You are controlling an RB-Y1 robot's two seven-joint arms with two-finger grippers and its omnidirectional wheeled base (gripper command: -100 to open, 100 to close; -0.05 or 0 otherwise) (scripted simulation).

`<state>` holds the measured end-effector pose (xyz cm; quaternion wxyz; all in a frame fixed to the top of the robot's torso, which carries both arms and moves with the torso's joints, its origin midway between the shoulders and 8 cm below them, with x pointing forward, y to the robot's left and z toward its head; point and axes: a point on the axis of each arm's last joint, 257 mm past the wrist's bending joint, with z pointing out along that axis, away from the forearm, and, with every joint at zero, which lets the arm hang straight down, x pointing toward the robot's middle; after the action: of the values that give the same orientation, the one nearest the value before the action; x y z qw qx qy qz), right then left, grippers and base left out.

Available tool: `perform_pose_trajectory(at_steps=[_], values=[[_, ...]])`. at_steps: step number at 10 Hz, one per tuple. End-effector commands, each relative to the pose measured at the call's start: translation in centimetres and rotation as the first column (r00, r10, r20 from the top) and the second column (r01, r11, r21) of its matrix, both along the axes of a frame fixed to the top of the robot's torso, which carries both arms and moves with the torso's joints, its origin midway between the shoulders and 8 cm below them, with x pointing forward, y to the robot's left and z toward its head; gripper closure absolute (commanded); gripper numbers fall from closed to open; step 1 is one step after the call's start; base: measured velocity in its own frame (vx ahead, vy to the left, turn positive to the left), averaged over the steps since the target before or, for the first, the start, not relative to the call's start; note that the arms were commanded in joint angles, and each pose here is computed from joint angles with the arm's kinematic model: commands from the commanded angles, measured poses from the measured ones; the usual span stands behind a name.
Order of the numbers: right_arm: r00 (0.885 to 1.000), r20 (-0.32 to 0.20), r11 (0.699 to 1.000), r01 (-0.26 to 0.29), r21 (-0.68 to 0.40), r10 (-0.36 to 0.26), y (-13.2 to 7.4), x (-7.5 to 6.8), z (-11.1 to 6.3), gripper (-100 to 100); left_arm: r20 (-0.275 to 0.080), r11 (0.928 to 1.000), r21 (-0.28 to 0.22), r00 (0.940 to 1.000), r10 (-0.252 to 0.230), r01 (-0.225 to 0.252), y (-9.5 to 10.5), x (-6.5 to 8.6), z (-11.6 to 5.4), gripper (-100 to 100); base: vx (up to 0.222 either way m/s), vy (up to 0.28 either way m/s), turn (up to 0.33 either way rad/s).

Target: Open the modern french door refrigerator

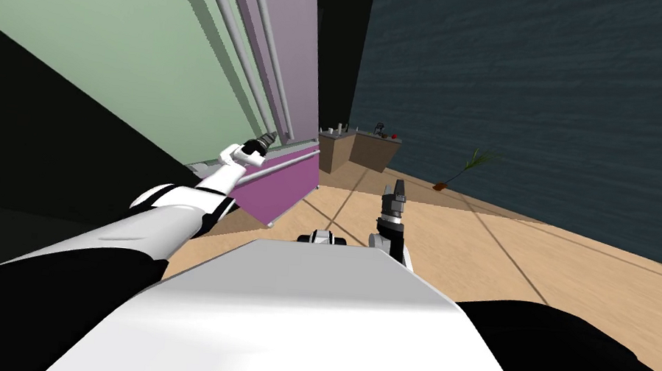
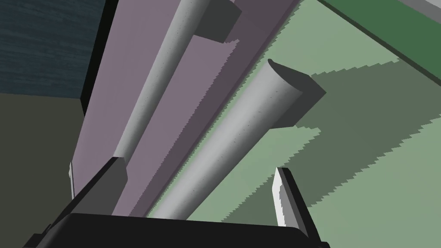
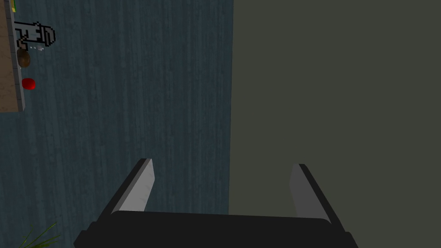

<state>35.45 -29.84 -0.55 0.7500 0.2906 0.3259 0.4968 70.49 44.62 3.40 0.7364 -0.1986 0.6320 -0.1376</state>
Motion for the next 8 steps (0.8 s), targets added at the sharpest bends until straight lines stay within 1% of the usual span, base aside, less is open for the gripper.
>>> perform_pose_trajectory(at_steps=[1, 2, 7, 8], values=[[1.0, 0.0, 1.0, 0.0, 0.0, 0.0, 0.0, 0.0, 0.0, 0, -0.006, 0.9993, 0.028, 0.9997, 0.025, -0.025, 0.7, -0.1, 1.9, -100, 0.071, 0.027, -0.04], [1.0, 0.0, 1.0, 0.0, 0.0, 0.0, 0.0, 0.0, 0.0, 0, -0.007, 0.999, 0.033, 0.9995, 0.03, -0.029, 0.9, -0.1, 2.2, -100, 0.068, 0.028, -0.034], [1.0, 0.0, 1.0, 0.0, 0.0, 0.0, 0.0, 0.0, 0.0, 0, -0.021, 0.9937, 0.078, 0.9963, 0.083, -0.081, 2.6, -0.4, 5.1, -100, 0.065, 0.048, -0.04], [1.0, 0.0, 1.0, 0.0, 0.0, 0.0, 0.0, 0.0, 0.0, 0, -0.018, 0.9945, 0.073, 0.9969, 0.076, -0.075, 2.5, -0.4, 4.8, -100, 0.025, 0.025, -0.006]])
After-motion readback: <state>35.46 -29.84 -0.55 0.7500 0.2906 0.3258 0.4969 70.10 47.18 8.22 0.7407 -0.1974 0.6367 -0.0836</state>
